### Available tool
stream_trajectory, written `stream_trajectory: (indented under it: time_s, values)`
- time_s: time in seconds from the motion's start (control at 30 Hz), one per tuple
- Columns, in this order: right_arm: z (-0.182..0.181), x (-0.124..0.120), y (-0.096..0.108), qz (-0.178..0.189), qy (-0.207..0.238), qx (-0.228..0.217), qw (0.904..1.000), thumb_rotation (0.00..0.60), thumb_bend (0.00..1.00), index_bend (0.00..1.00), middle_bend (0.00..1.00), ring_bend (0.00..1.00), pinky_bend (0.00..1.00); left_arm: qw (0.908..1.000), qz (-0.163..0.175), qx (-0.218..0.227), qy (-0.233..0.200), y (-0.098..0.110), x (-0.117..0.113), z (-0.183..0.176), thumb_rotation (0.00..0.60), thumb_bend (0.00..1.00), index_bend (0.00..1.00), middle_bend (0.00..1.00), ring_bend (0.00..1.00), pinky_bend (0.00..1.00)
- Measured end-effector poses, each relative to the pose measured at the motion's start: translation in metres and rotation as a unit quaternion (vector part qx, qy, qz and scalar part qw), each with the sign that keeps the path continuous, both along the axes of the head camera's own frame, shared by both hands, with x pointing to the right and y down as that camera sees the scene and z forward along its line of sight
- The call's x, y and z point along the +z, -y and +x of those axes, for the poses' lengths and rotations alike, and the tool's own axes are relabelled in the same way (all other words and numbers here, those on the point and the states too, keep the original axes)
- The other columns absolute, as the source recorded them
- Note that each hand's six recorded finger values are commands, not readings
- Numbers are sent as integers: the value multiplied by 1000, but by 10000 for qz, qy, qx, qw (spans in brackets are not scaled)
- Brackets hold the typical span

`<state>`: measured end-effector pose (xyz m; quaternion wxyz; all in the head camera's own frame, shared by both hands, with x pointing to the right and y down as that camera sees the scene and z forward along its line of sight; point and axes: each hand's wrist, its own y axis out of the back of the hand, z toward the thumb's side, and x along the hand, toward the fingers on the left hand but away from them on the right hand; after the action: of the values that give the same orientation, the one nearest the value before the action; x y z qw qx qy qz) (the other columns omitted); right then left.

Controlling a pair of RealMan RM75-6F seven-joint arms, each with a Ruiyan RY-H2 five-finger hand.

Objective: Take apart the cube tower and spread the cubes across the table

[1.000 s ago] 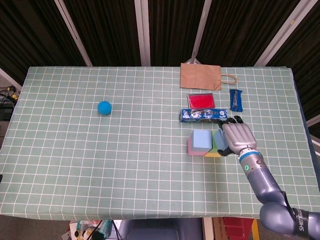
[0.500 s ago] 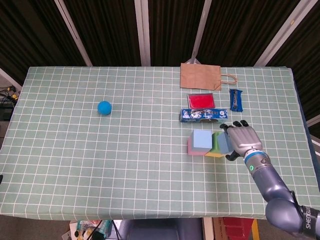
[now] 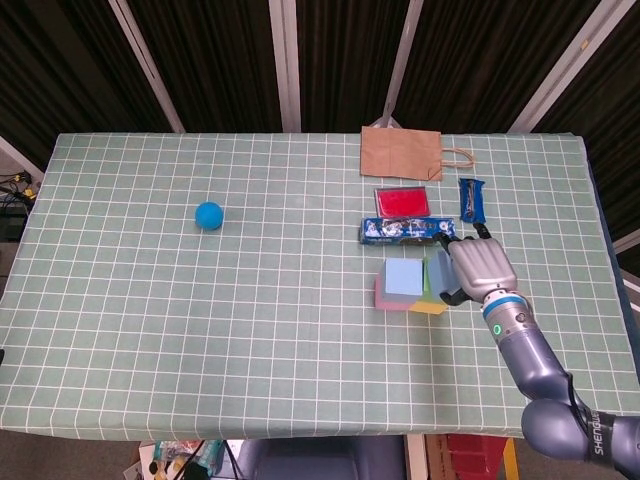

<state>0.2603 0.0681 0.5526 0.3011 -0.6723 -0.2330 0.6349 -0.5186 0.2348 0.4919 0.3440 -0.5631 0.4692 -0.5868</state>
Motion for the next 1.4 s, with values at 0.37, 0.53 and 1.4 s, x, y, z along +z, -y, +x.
stream_trajectory:
  time_s: [0.37, 0.53, 1.4]
  values:
    - [52, -20, 25, 1025, -353, 904, 9900, 600, 244, 217, 369, 517, 61, 10000, -5, -21, -4, 0, 0, -1, 600, 385, 203, 0, 0, 0]
    - [90, -23, 33, 1268, -606, 1491, 9788, 600, 243, 224, 374, 518, 61, 10000, 0, -1, 11, -1, 0, 1, 600, 385, 203, 0, 0, 0]
    - [150, 104, 19, 830, -567, 1759, 9793, 600, 210, 163, 257, 258, 0, 10000, 54, -80, 20, -2, -3, -2, 600, 385, 204, 0, 0, 0]
